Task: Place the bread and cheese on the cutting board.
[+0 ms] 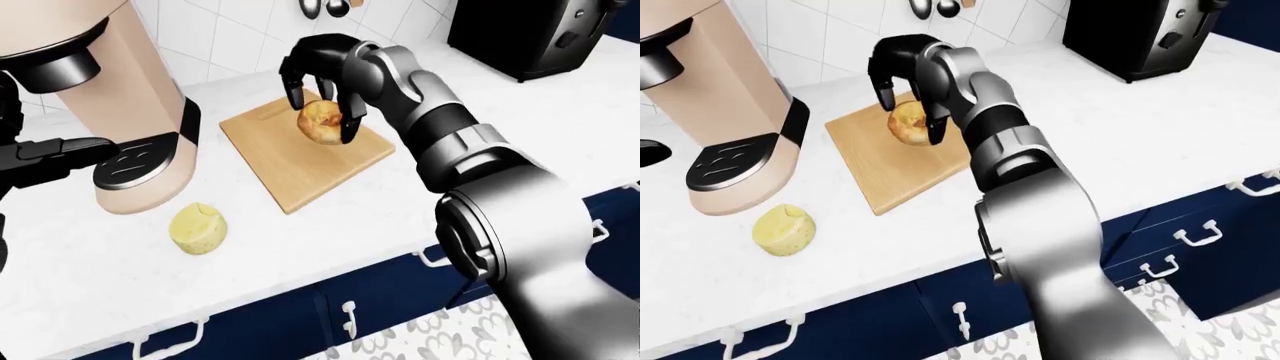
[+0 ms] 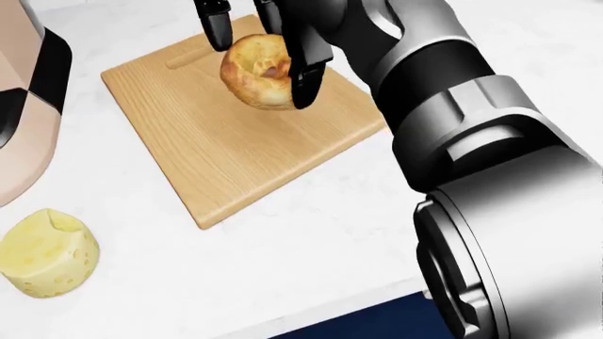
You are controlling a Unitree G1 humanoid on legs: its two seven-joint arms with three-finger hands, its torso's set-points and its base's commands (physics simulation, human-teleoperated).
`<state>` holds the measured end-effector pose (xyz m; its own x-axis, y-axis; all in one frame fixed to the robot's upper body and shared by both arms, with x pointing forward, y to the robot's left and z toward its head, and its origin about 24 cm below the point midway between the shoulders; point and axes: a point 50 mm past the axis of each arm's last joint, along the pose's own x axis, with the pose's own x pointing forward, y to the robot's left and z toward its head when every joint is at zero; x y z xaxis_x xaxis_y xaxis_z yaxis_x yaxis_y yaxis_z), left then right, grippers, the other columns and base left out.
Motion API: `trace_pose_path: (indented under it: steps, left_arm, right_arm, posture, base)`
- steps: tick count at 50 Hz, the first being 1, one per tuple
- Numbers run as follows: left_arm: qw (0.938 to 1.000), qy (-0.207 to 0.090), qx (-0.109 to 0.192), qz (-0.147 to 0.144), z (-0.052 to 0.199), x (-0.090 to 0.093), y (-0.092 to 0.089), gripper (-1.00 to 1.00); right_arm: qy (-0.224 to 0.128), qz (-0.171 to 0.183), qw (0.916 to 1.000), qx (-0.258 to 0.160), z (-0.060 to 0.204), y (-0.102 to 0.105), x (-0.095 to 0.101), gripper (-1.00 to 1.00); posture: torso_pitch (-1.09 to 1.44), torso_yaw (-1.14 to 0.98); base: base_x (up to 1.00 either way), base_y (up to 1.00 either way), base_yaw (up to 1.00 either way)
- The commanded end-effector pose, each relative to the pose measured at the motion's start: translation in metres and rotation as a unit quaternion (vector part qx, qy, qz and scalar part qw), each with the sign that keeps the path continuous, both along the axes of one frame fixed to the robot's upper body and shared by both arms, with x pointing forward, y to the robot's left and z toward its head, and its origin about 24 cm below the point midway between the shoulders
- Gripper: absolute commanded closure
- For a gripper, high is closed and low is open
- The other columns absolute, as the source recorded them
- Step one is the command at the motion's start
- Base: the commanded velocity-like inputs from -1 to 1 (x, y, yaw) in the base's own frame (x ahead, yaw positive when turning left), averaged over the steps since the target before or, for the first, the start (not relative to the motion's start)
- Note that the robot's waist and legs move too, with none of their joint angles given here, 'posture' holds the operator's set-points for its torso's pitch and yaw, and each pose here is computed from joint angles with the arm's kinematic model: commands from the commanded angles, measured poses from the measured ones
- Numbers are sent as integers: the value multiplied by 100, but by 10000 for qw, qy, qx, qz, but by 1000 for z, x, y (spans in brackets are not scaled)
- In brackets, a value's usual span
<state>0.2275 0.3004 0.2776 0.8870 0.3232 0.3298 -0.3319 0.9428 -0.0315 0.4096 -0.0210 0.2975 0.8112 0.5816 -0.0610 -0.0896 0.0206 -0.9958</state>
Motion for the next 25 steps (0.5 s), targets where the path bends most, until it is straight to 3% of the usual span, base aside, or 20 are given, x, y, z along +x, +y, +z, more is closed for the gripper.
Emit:
trace_pose_path:
  steps: [1, 13, 25]
  left_arm:
    - [9991, -387, 166, 48, 15, -6, -1, -100]
    - [9992, -362, 142, 53, 12, -7, 0, -100]
    - [9993, -350, 132, 51, 10, -7, 0, -100]
  right_arm:
    - [-567, 75, 9981, 215, 27, 4, -5, 100]
    - [-309, -483, 9978, -339, 8, -20, 6, 100]
    - [-408, -780, 9957, -272, 12, -35, 9, 100]
  posture:
    - [0, 0]
    - [0, 0]
    - [0, 0]
  base:
    - [0, 0, 0]
    - [0, 0, 0]
    - [0, 0, 0]
